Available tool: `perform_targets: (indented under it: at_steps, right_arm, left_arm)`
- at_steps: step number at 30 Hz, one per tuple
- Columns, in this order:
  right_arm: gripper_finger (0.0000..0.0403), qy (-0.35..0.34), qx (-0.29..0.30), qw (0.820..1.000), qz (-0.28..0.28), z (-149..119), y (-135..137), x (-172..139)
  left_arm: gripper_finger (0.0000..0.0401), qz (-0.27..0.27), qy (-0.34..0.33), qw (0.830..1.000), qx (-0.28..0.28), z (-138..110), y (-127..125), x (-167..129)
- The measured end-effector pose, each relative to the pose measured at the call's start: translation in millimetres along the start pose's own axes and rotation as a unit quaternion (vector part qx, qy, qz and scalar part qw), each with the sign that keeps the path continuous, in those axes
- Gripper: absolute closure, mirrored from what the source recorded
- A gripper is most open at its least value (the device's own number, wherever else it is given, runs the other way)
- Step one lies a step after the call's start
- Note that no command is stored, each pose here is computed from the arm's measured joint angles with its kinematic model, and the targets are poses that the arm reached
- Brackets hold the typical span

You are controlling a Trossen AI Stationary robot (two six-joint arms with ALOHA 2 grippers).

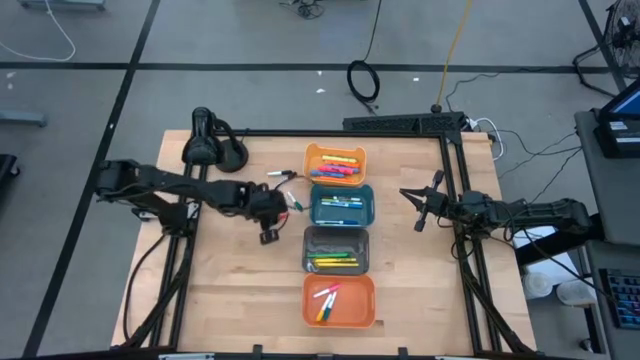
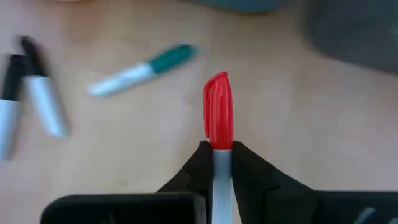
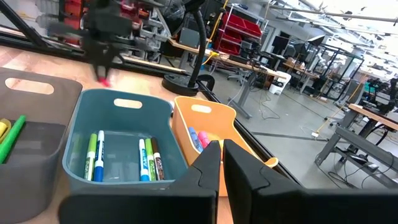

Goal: Pick & Place Markers
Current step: Put the red mini marker into the orange bin

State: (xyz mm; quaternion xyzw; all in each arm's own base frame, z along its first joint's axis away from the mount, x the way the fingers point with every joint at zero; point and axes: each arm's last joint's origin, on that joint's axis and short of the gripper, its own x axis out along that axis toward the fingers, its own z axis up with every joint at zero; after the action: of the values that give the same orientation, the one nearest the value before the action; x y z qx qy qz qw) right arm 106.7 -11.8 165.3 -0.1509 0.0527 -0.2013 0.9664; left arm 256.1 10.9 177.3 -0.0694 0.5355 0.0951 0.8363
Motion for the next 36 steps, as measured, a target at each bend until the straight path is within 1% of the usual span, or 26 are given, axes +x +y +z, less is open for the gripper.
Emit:
perform_targets:
  at_steps: [3, 7, 11, 13, 16, 18, 19, 21, 24, 26, 28, 30, 32, 36]
  right_arm:
    - [0.0392, 0.000, 0.000, 1.000, 0.000, 0.0, 0.0, 0.0]
    - [0.0392, 0.000, 0.000, 1.000, 0.000, 0.0, 0.0, 0.0]
    - [0.0392, 0.000, 0.000, 1.000, 0.000, 0.1, 0.0, 0.0]
    - [0.0392, 0.000, 0.000, 1.000, 0.000, 0.0, 0.0, 0.0]
    - [0.0392, 0.000, 0.000, 1.000, 0.000, 0.1, 0.0, 0.0]
    - [0.0392, 0.000, 0.000, 1.000, 0.000, 0.1, -0.1, 0.0]
    - [0.0392, 0.000, 0.000, 1.000, 0.000, 0.1, 0.0, 0.0]
    - [0.0392, 0.000, 0.000, 1.000, 0.000, 0.1, -0.1, 0.0]
    - [0.0392, 0.000, 0.000, 1.000, 0.000, 0.1, 0.0, 0.0]
    - [0.0392, 0.000, 0.000, 1.000, 0.000, 0.1, 0.0, 0.0]
    - [0.0392, 0.000, 0.000, 1.000, 0.000, 0.0, 0.0, 0.0]
    - [0.0392, 0.000, 0.000, 1.000, 0.000, 0.2, -0.1, 0.0]
    - [0.0392, 0.000, 0.000, 1.000, 0.000, 0.0, 0.0, 0.0]
    - [0.0392, 0.000, 0.000, 1.000, 0.000, 0.0, 0.0, 0.0]
  left_arm:
    - [0.0362, -0.024, -0.031, 0.999, 0.002, -1.8, -14.1, -16.8]
    - [0.0362, -0.057, -0.100, 0.993, 0.018, -0.9, -35.8, -40.3]
    - [0.0362, -0.104, -0.175, 0.979, 0.025, 0.3, -60.6, -59.7]
    - [0.0362, -0.136, -0.216, 0.967, 0.025, 3.0, -74.6, -67.9]
    - [0.0362, -0.169, -0.240, 0.954, 0.060, 4.1, -96.4, -82.8]
    - [0.0362, -0.166, -0.264, 0.948, 0.068, 11.1, -111.6, -93.6]
    - [0.0362, -0.156, -0.270, 0.948, 0.070, 14.5, -118.0, -97.8]
    - [0.0362, -0.144, -0.270, 0.949, 0.081, 21.4, -132.5, -107.6]
    - [0.0362, -0.138, -0.273, 0.946, 0.110, 42.9, -159.6, -122.4]
    - [0.0362, -0.120, -0.246, 0.951, 0.145, 50.9, -177.6, -125.1]
    - [0.0362, -0.100, -0.231, 0.953, 0.168, 65.0, -196.5, -123.2]
    - [0.0362, -0.078, -0.203, 0.956, 0.195, 73.3, -210.6, -117.8]
    - [0.0362, -0.068, -0.191, 0.956, 0.214, 82.1, -224.1, -109.2]
    - [0.0362, -0.053, -0.163, 0.952, 0.255, 89.9, -242.3, -74.5]
